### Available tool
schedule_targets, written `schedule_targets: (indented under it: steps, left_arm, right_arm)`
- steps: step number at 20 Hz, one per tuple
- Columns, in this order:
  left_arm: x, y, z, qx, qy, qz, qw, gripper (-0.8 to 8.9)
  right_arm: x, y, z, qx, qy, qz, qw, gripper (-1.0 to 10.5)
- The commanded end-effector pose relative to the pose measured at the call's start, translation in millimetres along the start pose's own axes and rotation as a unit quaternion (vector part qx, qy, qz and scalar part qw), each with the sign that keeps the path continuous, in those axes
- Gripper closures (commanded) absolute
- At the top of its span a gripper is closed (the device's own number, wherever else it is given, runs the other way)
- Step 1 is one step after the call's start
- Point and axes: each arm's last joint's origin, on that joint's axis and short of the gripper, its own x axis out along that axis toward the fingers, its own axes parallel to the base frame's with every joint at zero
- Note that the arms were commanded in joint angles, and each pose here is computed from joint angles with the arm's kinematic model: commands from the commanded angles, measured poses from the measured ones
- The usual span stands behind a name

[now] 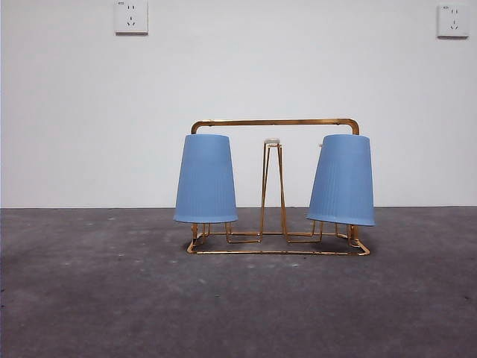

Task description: Pick up cup 1,put cup 1 in the cup rack,pick up cup 2,put cup 2 in the cup rack

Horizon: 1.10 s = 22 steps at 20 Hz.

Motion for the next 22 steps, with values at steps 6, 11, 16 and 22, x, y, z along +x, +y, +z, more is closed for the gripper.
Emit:
schedule_targets:
  steps: [6,11,16,22]
  left_arm:
    - [-9.7,-16.7,-112.6,-0.054,0.054,0.024,0.997,8.17]
    - [-12.3,-20.9,-135.1,-0.072,0.097,0.023,0.992,8.17]
    - [-12.4,-22.4,-136.2,-0.099,0.101,-0.001,0.990,8.17]
    - [-11.7,-22.4,-137.6,-0.098,0.110,-0.001,0.989,8.17]
  right_arm:
    - [1.4,0.2,-1.8,0.004,0.012,0.000,1.000,9.5]
    - [1.4,0.2,-1.8,0.004,0.012,0.000,1.000,9.5]
    - [1.4,0.2,-1.8,0.004,0.012,0.000,1.000,9.5]
    - [1.4,0.2,-1.8,0.004,0.012,0.000,1.000,9.5]
